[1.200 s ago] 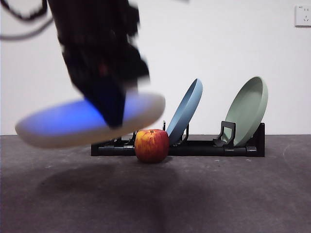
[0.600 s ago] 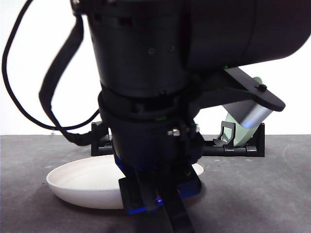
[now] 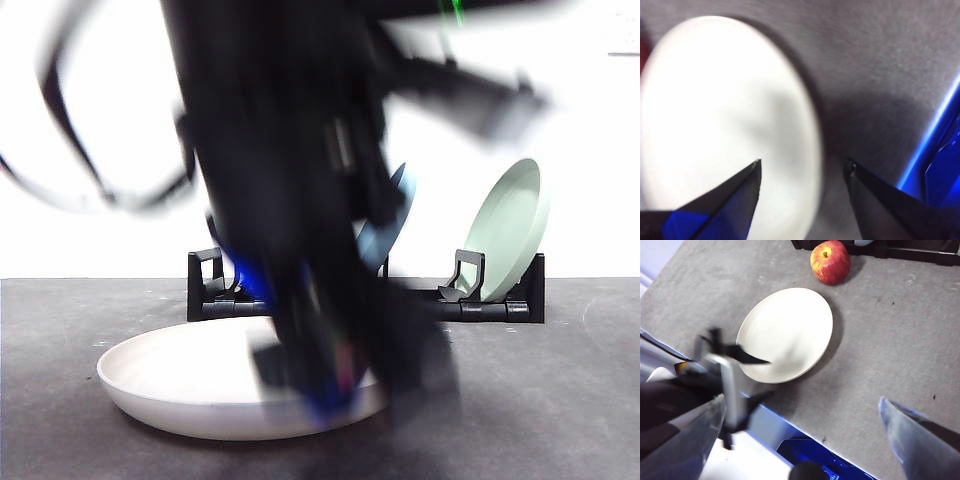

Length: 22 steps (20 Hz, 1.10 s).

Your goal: Take the yellow plate from the plate rack,put the plate on the table,take the apple from the table,put the apple in the plate

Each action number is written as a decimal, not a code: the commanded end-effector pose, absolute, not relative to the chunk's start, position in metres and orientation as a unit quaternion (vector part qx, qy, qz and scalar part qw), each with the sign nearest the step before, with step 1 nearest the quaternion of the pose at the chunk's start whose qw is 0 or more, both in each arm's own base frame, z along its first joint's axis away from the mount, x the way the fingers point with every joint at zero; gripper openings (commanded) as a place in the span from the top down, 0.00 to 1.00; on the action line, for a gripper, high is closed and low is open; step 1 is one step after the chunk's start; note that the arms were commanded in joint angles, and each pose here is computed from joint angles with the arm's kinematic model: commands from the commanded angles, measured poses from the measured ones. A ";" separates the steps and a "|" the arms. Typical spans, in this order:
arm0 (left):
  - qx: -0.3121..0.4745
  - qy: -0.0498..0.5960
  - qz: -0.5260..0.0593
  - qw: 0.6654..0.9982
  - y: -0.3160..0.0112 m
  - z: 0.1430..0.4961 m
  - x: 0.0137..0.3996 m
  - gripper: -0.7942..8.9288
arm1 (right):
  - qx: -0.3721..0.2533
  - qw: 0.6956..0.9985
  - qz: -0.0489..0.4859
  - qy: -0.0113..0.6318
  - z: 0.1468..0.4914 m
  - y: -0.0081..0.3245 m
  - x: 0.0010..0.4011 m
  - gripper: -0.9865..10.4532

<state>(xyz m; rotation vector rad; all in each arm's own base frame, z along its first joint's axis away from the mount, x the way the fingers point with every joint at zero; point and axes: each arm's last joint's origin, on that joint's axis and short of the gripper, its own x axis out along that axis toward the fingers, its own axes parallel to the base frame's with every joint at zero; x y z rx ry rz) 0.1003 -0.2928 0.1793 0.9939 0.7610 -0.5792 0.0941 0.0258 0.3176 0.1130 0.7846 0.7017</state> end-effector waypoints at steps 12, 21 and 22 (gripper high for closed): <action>0.119 0.185 -0.376 0.900 -0.171 0.404 0.062 0.63 | 0.092 0.858 0.369 0.346 0.316 0.072 0.168 0.31; 0.091 0.164 -0.381 0.905 -0.115 0.418 0.046 0.63 | 0.062 0.892 0.303 0.329 0.251 0.183 0.239 0.31; 0.089 0.163 -0.381 0.906 -0.114 0.419 0.046 0.63 | 0.061 0.894 0.297 0.330 0.246 0.187 0.243 0.31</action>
